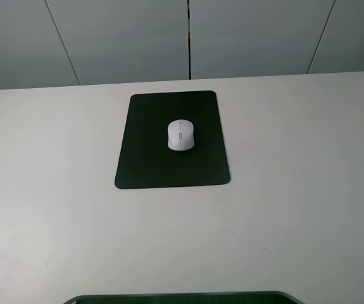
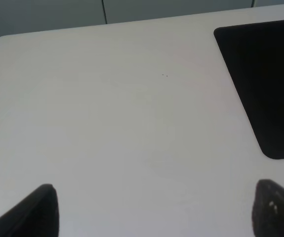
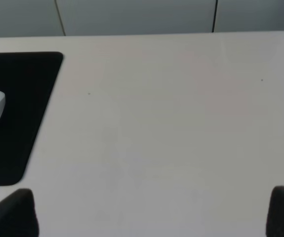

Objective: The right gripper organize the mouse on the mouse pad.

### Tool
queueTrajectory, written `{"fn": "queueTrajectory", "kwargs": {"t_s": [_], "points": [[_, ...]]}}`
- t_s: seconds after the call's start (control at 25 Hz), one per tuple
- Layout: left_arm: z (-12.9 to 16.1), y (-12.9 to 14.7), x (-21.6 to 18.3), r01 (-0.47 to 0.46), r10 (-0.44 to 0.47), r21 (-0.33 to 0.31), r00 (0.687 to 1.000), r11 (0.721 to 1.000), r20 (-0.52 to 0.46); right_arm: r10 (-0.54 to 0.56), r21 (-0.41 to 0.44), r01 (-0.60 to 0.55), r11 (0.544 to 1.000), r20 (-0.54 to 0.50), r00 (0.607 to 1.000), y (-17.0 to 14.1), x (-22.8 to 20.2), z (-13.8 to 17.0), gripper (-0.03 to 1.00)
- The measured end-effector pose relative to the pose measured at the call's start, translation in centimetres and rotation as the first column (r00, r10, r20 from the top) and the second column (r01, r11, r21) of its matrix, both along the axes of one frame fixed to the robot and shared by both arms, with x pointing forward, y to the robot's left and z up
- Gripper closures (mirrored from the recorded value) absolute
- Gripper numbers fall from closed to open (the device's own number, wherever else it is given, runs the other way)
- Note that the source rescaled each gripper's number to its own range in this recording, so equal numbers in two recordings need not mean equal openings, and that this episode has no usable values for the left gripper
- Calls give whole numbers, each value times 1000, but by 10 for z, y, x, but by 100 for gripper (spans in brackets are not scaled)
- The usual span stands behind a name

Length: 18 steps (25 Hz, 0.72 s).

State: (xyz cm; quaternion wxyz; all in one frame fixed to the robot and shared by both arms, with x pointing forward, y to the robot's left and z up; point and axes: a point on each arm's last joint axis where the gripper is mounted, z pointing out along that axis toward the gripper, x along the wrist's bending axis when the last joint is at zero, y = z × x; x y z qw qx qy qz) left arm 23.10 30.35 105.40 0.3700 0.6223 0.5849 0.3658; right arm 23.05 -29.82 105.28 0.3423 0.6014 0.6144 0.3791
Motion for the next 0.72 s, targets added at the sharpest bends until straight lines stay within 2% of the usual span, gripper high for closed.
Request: {"fn": "queueTrajectory", "kwargs": {"t_s": [0.72], "points": [[0, 0, 0, 0, 0, 0, 1000, 1000, 0, -29, 5, 29, 1000, 0, 1000, -2, 0, 0, -3]]}}
